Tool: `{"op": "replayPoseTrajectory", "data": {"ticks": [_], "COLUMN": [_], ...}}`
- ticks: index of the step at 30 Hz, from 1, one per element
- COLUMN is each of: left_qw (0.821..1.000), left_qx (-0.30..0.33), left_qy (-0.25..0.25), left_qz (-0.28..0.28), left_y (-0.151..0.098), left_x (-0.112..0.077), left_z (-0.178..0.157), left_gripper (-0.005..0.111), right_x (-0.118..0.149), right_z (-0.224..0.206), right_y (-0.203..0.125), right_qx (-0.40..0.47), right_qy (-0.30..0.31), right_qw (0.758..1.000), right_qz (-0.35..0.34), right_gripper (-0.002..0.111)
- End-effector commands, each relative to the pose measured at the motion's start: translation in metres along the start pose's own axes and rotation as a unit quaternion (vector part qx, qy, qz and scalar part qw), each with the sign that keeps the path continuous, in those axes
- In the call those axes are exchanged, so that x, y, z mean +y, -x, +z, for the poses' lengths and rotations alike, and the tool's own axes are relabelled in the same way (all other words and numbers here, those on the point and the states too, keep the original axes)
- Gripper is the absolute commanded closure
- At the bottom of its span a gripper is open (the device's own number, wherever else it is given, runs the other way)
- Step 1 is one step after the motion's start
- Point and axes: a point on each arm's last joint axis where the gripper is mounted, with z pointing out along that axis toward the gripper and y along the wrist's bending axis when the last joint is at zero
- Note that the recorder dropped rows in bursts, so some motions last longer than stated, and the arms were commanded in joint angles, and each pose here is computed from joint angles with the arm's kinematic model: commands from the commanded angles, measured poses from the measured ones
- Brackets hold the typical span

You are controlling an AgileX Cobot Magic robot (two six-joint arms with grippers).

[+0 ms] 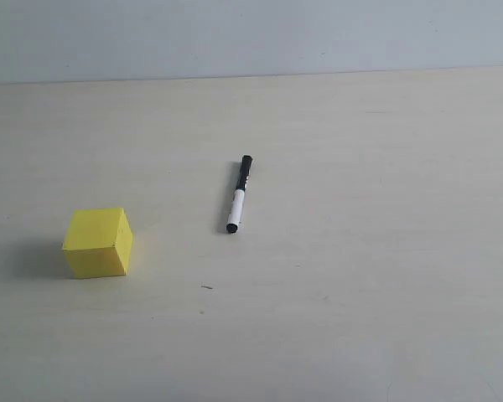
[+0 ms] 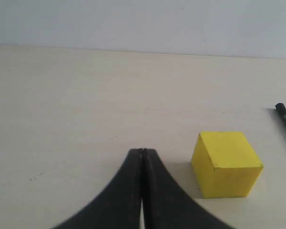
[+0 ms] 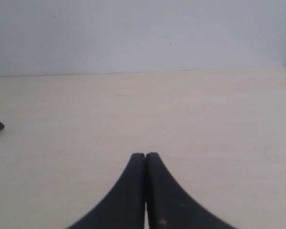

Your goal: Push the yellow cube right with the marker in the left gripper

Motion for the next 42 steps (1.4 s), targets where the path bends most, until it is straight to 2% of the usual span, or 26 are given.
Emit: {"op": "replayPoseTrajectory", "data": {"ticks": [1,5,7,10,11,14,15,18,19,22,23,25,26,27,28,29,30,31,32,33,35,36,37,38,40,42], "left_qw": [1.0,1.0,0.999,0.997,0.996,0.986,0.973,0.935,0.921,0.867,0.838,0.771,0.763,0.772,0.783,0.807,0.84,0.884,0.911,0.952,0.988,0.995,0.994,0.984,0.95,0.903], "left_qx": [-0.003,-0.004,-0.02,-0.066,-0.085,-0.143,-0.181,-0.253,-0.284,-0.41,-0.462,-0.564,-0.582,-0.581,-0.57,-0.546,-0.502,-0.427,-0.373,-0.274,-0.111,-0.021,0.065,0.154,0.298,0.405], "left_qy": [-0.003,-0.002,0.004,-0.011,-0.022,-0.067,-0.096,-0.158,-0.179,-0.232,-0.239,-0.235,-0.196,-0.138,-0.111,-0.078,-0.064,-0.071,-0.076,-0.079,-0.074,-0.07,-0.069,-0.075,-0.097,-0.136], "left_qz": [-0.003,-0.001,0.035,0.045,0.034,-0.054,-0.11,-0.193,-0.197,-0.163,-0.161,-0.18,-0.201,-0.22,-0.224,-0.21,-0.195,-0.179,-0.159,-0.11,-0.078,-0.07,-0.06,-0.038,0.006,0.05], "left_y": [0.0,0.0,0.003,0.011,0.015,0.025,0.033,0.048,0.053,0.071,0.077,0.104,0.125,0.16,0.177,0.201,0.222,0.243,0.253,0.269,0.27,0.262,0.251,0.239,0.214,0.19], "left_x": [0.0,0.0,0.001,-0.002,-0.004,-0.01,-0.013,-0.018,-0.02,-0.024,-0.023,-0.016,-0.009,-0.001,0.001,0.0,-0.005,-0.015,-0.022,-0.034,-0.047,-0.053,-0.06,-0.07,-0.094,-0.123], "left_z": [0.0,0.0,0.0,-0.001,-0.002,-0.005,-0.008,-0.016,-0.021,-0.041,-0.05,-0.076,-0.084,-0.088,-0.085,-0.073,-0.05,-0.017,0.004,0.043,0.111,0.148,0.176,0.199,0.234,0.256], "left_gripper": [0.106,0.106,0.106,0.106,0.106,0.106,0.106,0.106,0.106,0.106,0.107,0.107,0.107,0.107,0.107,0.107,0.107,0.107,0.107,0.107,0.107,0.107,0.107,0.107,0.107,0.107], "right_x": [0.0,0.0,0.0,0.0,0.0,0.0,0.0,0.0,0.0,0.0,0.0,0.0,0.0,0.0,0.0,0.0,0.0,0.0,0.0,0.0,0.0,0.0,0.0,0.0,0.0,0.0], "right_z": [0.0,0.0,0.0,0.0,0.0,0.0,0.0,0.0,0.0,0.0,0.0,0.0,0.0,0.0,0.0,0.0,0.0,0.0,0.0,0.0,0.0,0.0,0.0,0.0,0.0,0.0], "right_y": [0.0,0.0,0.0,0.0,0.0,0.0,0.0,0.0,0.0,0.0,0.0,0.0,0.0,0.0,0.0,0.0,0.0,0.0,0.0,0.0,0.0,0.0,0.0,0.0,0.0,0.0], "right_qx": [-0.005,-0.005,-0.005,-0.005,-0.005,-0.005,-0.005,-0.005,-0.005,-0.005,-0.005,-0.005,-0.005,-0.005,-0.005,-0.005,-0.005,-0.005,-0.005,-0.005,-0.005,-0.005,-0.005,-0.005,-0.005,-0.005], "right_qy": [-0.001,-0.001,-0.001,-0.001,-0.001,-0.001,-0.001,-0.001,-0.001,-0.001,-0.001,-0.001,-0.001,-0.001,-0.001,-0.001,-0.001,-0.001,-0.001,-0.001,-0.001,-0.001,-0.001,-0.001,-0.001,-0.001], "right_qw": [1.0,1.0,1.0,1.0,1.0,1.0,1.0,1.0,1.0,1.0,1.0,1.0,1.0,1.0,1.0,1.0,1.0,1.0,1.0,1.0,1.0,1.0,1.0,1.0,1.0,1.0], "right_qz": [-0.001,-0.001,-0.001,-0.001,-0.001,-0.001,-0.001,-0.001,-0.001,-0.001,-0.001,-0.001,-0.001,-0.001,-0.001,-0.001,-0.001,-0.001,-0.001,-0.001,-0.001,-0.001,-0.001,-0.001,-0.001,-0.001], "right_gripper": [0.108,0.108,0.108,0.108,0.108,0.108,0.108,0.108,0.108,0.108,0.108,0.108,0.108,0.108,0.108,0.108,0.108,0.108,0.108,0.108,0.108,0.108,0.108,0.108,0.108,0.108]}}
